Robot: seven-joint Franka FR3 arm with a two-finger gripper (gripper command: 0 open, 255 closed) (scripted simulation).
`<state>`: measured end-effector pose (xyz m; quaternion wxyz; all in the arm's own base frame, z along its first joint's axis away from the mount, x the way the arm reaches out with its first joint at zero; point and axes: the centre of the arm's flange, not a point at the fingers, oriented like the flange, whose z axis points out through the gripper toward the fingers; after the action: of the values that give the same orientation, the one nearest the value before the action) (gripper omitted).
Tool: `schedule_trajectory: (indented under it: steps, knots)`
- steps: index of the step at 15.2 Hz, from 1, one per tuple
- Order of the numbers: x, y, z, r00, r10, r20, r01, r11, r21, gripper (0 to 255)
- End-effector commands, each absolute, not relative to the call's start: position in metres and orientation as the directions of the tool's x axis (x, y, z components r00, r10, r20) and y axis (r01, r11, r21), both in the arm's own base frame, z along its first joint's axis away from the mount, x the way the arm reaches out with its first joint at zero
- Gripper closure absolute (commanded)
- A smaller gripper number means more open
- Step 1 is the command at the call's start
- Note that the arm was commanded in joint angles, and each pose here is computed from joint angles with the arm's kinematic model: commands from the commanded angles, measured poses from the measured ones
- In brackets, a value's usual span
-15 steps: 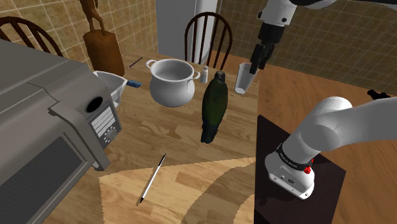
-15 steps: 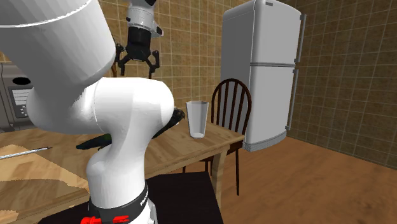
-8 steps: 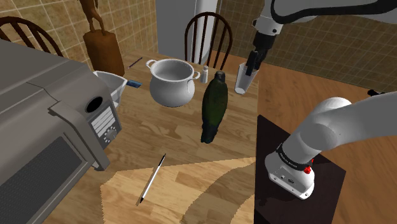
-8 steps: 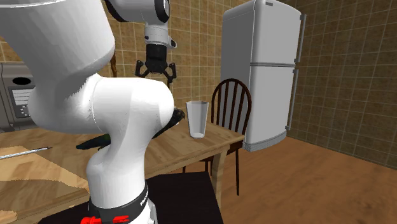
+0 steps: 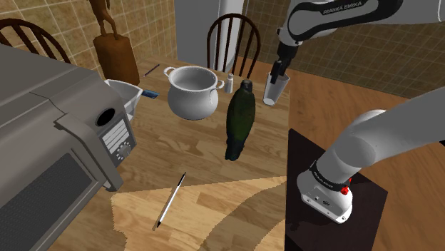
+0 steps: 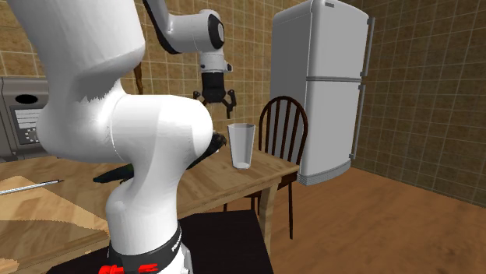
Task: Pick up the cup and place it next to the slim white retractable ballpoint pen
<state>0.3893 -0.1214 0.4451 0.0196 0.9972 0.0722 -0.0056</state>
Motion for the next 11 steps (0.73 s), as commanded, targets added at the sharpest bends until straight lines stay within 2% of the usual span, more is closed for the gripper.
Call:
schedule_trajectory:
  steps: [1, 4, 11]
  knots:
    - [0.4, -0.139, 0.434, 0.988, 0.153, -0.003, 0.153, -0.986, 0.066, 0]
    - [0.415, -0.159, 0.422, 0.987, 0.162, 0.008, 0.16, -0.982, 0.096, 0]
    - [0.416, -0.163, 0.382, 0.987, 0.162, 0.008, 0.16, -0.982, 0.096, 0]
